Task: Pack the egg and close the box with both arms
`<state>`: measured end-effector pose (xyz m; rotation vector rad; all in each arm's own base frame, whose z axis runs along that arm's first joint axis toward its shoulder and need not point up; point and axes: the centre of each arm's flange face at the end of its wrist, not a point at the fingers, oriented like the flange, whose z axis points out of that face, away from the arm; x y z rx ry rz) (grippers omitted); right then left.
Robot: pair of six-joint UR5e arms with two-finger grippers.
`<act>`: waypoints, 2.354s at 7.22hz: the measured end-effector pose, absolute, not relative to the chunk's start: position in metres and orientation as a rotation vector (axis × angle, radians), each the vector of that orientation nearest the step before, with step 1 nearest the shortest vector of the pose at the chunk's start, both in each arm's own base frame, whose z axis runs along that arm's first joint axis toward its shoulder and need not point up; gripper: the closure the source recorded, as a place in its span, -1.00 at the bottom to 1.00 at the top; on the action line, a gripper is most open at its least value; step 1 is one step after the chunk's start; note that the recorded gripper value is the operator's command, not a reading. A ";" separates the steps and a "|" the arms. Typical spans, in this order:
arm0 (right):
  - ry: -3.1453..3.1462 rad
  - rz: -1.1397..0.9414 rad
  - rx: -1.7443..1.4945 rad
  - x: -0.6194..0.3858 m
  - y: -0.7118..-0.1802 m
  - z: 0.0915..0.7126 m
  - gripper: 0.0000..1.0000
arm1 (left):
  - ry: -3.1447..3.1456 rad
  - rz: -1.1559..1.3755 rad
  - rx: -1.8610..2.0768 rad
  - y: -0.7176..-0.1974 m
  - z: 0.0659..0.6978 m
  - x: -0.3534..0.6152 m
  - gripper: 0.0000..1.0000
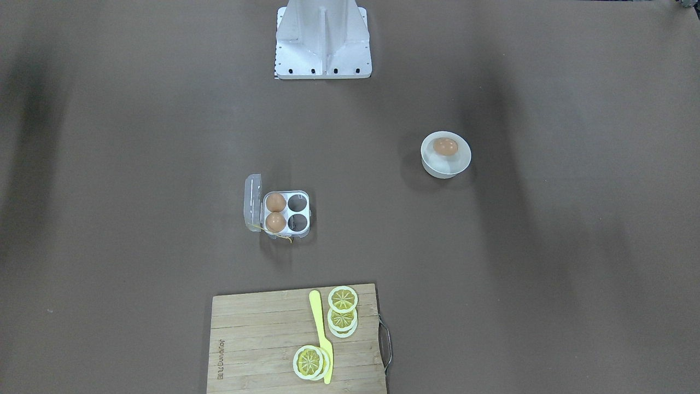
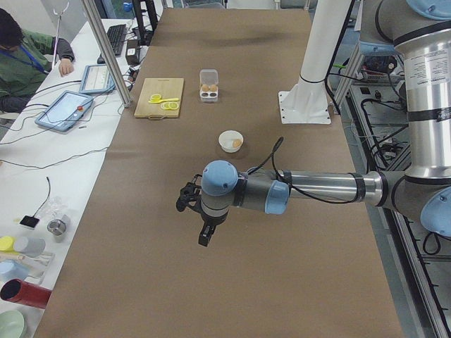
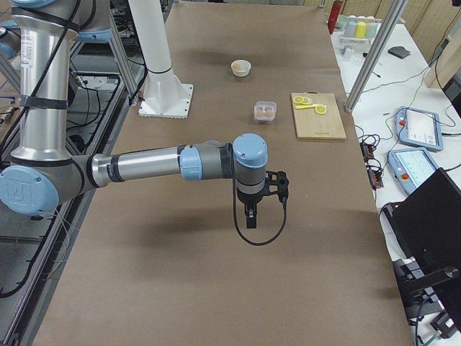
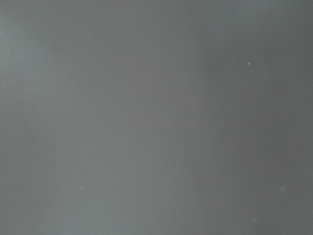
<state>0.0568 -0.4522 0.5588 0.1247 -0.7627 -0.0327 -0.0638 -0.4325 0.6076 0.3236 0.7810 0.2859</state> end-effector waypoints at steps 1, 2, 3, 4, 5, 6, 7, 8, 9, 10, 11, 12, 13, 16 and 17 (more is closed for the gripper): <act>-0.763 -0.047 0.165 0.057 -0.460 0.538 -1.00 | 0.769 0.323 0.416 -0.455 0.588 -0.064 -0.97; -0.764 -0.056 0.190 0.057 -0.465 0.526 -1.00 | 0.761 0.350 0.477 -0.473 0.574 -0.063 -0.97; -0.767 -0.060 0.200 0.056 -0.467 0.520 -1.00 | 0.757 0.365 0.512 -0.485 0.562 -0.062 -0.97; -0.769 -0.064 0.205 0.056 -0.467 0.518 -1.00 | 0.753 0.376 0.538 -0.497 0.550 -0.061 -0.97; -0.770 -0.076 0.221 0.054 -0.469 0.514 -1.00 | 0.749 0.388 0.563 -0.508 0.538 -0.061 -0.97; -0.775 -0.100 0.259 0.046 -0.472 0.506 -1.00 | 0.749 0.411 0.598 -0.513 0.525 -0.055 -0.97; -0.785 -0.125 0.292 0.033 -0.476 0.499 -1.00 | 0.758 0.445 0.634 -0.516 0.509 -0.041 -0.97; -0.800 -0.156 0.310 0.010 -0.479 0.491 -1.00 | 0.777 0.490 0.649 -0.520 0.494 -0.016 -0.97; -0.821 -0.185 0.326 -0.017 -0.483 0.480 -1.00 | 0.801 0.557 0.663 -0.525 0.478 0.019 -0.96; -0.843 -0.207 0.338 -0.042 -0.485 0.470 -1.00 | 0.828 0.649 0.697 -0.527 0.457 0.061 -0.96; -0.862 -0.222 0.348 -0.060 -0.485 0.463 -1.00 | 0.854 0.745 0.744 -0.525 0.439 0.103 -0.96; -0.877 -0.230 0.355 -0.071 -0.483 0.458 -1.00 | 0.881 0.829 0.779 -0.517 0.429 0.141 -0.96; -0.886 -0.234 0.358 -0.078 -0.482 0.456 -1.00 | 0.909 0.904 0.796 -0.505 0.422 0.177 -0.96; -0.893 -0.239 0.364 -0.083 -0.481 0.453 -1.00 | 0.892 1.054 0.876 -0.468 0.414 0.273 -0.95; -0.893 -0.241 0.365 -0.083 -0.481 0.452 -1.00 | 0.883 1.084 0.889 -0.456 0.414 0.297 -0.95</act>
